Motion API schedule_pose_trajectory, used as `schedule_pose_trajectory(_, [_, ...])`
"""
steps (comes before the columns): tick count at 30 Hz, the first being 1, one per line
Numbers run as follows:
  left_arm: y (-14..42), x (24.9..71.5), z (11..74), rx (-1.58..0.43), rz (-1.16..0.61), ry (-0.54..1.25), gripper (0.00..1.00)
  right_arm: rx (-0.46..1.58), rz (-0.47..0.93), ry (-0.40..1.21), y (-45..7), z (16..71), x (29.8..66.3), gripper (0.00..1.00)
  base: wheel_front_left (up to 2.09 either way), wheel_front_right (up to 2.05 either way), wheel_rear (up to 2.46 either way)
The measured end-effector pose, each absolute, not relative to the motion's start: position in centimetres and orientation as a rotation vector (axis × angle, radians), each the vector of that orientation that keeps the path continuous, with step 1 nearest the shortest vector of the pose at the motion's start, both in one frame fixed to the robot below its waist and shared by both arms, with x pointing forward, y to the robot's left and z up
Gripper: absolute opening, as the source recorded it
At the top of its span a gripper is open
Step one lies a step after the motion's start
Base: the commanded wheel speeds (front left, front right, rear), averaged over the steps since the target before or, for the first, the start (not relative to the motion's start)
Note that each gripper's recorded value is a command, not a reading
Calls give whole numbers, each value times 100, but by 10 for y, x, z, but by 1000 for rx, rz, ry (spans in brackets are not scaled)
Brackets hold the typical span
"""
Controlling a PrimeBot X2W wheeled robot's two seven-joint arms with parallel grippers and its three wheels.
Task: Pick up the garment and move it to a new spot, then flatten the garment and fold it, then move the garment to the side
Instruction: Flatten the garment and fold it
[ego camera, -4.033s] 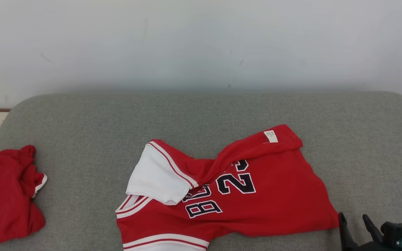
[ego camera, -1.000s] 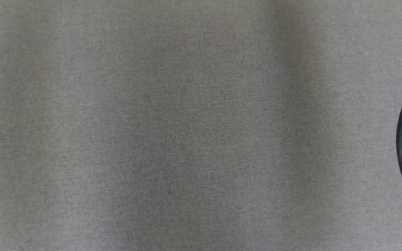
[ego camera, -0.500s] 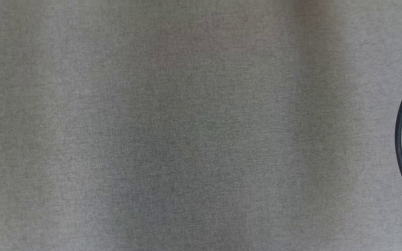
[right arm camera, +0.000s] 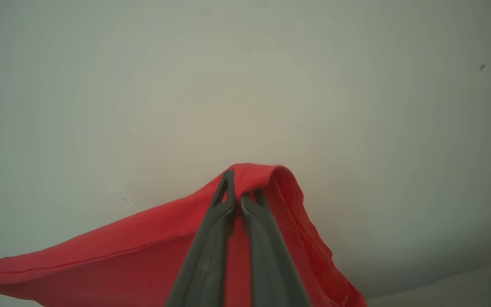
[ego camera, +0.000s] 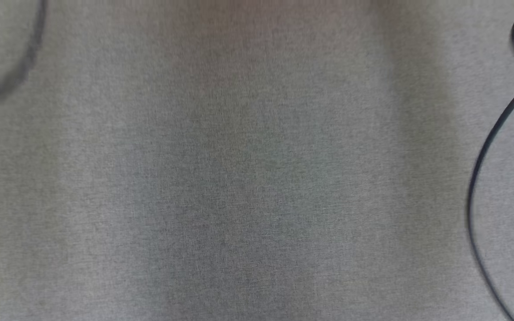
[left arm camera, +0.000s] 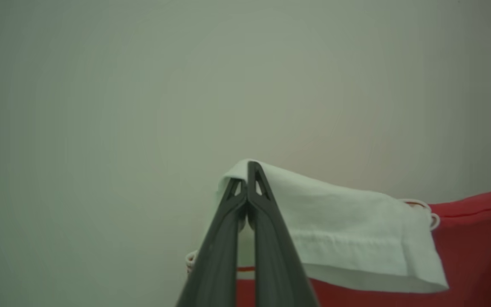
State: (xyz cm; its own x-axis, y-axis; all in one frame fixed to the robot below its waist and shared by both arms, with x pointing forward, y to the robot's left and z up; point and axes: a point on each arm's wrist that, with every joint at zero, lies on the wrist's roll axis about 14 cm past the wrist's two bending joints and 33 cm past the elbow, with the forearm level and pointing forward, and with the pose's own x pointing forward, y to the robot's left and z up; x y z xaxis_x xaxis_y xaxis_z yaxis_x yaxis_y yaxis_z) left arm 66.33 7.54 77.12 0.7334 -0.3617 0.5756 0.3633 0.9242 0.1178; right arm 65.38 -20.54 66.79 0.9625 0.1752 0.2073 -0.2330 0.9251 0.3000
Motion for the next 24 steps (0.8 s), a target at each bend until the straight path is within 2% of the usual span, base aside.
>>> schedule_pose_trajectory(13, [98, 554, 710, -200, -336, -582, 0, 430, 284, -26, -189, 579, 559, 0, 0, 0, 0])
schedule_pose_trajectory(19, [114, 506, 666, -277, -264, -479, 0, 496, 281, 69, -182, 534, 511, 0, 0, 0, 0])
schedule_pose_trajectory(22, [119, 478, 627, -330, -214, -369, 0, 533, 262, 136, -182, 506, 478, 0, 0, 0, 0])
schedule_pose_trajectory(24, [121, 471, 618, -341, -194, -343, 0, 538, 256, 151, -184, 500, 470, 0, 0, 0, 0])
